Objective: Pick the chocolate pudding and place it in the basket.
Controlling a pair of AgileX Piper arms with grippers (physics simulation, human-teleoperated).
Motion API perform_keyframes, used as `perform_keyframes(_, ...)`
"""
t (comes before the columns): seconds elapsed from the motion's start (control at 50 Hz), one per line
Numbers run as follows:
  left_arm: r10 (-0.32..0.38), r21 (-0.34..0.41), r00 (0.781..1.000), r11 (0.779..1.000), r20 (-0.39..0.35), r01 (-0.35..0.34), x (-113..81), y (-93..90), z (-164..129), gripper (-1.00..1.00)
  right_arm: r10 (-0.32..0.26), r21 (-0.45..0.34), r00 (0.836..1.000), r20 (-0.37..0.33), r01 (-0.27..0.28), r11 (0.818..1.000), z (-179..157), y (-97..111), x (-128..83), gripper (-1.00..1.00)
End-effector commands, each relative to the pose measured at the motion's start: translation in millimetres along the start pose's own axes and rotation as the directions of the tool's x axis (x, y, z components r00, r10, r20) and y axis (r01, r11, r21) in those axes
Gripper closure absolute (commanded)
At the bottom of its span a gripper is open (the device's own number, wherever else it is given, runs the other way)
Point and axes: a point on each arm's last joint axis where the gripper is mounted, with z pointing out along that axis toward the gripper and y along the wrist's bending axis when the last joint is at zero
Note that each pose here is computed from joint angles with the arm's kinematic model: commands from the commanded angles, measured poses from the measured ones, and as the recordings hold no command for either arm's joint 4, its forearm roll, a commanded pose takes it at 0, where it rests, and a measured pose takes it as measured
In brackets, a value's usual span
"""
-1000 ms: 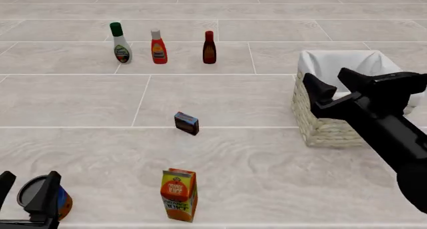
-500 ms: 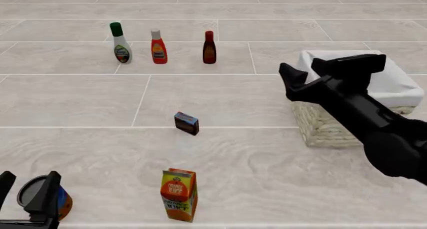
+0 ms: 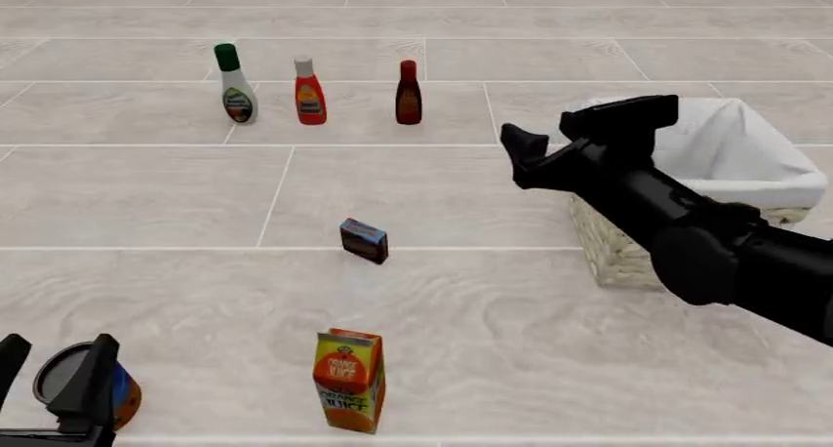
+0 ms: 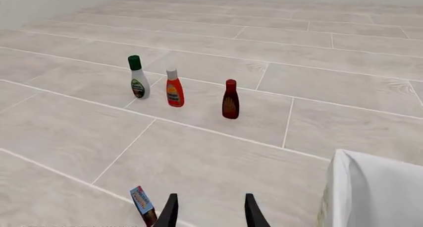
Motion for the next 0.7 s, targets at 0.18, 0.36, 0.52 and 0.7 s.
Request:
perform_keyframes(0.18,0.000,0.000,1.000,1.000,0.000,0.000,0.0,0.0,0.0,-1.00,-0.009,-0.048,1.000,-0.025,0.008,0.999,22.8,16.0,5.1,-1.00)
perform_keyframes(0.36,0.000,0.000,1.000,1.000,0.000,0.000,0.0,0.0,0.0,-1.00,-0.013,-0.083,1.000,-0.023,0.011,0.997,28.5,28.3,3.1,-1.00)
perform_keyframes(0.52,0.000,0.000,1.000,1.000,0.000,0.000,0.0,0.0,0.0,-1.00,-0.027,-0.106,0.999,-0.028,0.024,0.994,35.4,37.1,4.7,-1.00)
perform_keyframes(0.7,0.000,0.000,1.000,1.000,0.000,0.000,0.0,0.0,0.0,-1.00,-0.039,-0.143,0.999,-0.034,0.034,0.989,44.6,51.3,8.7,-1.00)
